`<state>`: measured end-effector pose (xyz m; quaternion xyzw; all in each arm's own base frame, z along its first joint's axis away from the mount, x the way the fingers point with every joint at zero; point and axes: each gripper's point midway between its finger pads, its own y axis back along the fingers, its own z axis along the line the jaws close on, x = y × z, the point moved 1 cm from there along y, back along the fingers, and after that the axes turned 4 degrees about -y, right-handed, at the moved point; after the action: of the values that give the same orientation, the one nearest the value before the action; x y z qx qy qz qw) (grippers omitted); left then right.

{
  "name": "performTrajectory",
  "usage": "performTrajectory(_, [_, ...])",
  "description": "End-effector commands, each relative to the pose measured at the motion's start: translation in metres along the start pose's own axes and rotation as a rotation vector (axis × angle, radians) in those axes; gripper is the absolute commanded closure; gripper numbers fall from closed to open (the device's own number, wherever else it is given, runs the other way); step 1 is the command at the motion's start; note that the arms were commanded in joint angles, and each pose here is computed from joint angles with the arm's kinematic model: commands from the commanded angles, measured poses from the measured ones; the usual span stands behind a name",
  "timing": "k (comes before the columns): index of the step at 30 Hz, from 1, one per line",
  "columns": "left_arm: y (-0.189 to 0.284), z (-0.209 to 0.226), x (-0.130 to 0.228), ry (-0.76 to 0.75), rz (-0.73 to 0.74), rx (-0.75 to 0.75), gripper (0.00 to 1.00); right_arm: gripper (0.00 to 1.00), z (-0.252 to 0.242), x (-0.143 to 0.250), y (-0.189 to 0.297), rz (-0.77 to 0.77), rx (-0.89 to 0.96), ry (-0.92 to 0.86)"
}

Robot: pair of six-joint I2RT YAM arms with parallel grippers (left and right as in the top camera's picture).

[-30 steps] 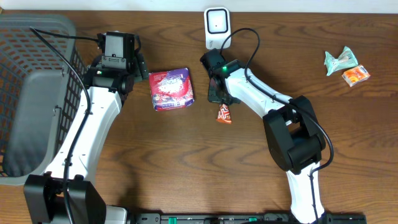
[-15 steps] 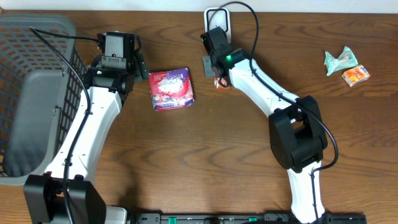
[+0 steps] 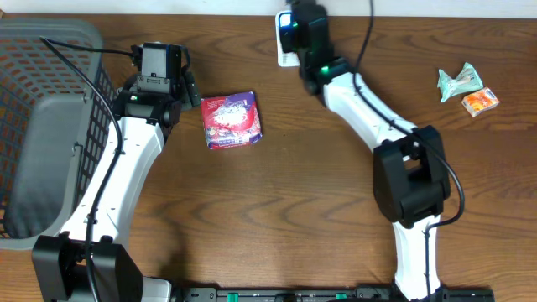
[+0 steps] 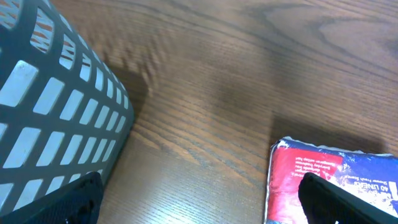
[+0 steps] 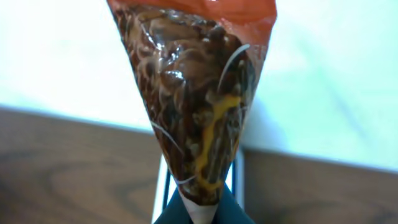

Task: Scan the item barcode
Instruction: 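Raise the red snack bar up to the scanner face, then carry the snack bar right and drop it beside the wipes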

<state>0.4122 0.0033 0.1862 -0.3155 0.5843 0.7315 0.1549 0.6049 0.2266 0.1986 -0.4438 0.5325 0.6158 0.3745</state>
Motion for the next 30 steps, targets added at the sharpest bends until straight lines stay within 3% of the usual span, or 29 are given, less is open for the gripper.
performTrajectory(1, [0.0, 0.003, -0.002, -0.01, -0.006, -0.013, 0.01, 0.99, -0.012, -0.001, -0.013, -0.029, -0.023, -0.049])
performTrajectory(16, [0.0, 0.003, -0.002, -0.01, -0.006, -0.013, 0.0, 0.99, -0.029, 0.001, -0.024, -0.07, 0.032, -0.102])
performTrajectory(23, [0.0, 0.003, -0.002, -0.01, -0.006, -0.013, 0.01, 0.99, -0.104, -0.015, -0.004, -0.053, 0.326, -0.046])
performTrajectory(30, [0.0, 0.003, -0.002, -0.01, -0.006, -0.013, 0.01, 0.99, -0.219, 0.037, 0.016, 0.215, 0.523, -0.079])
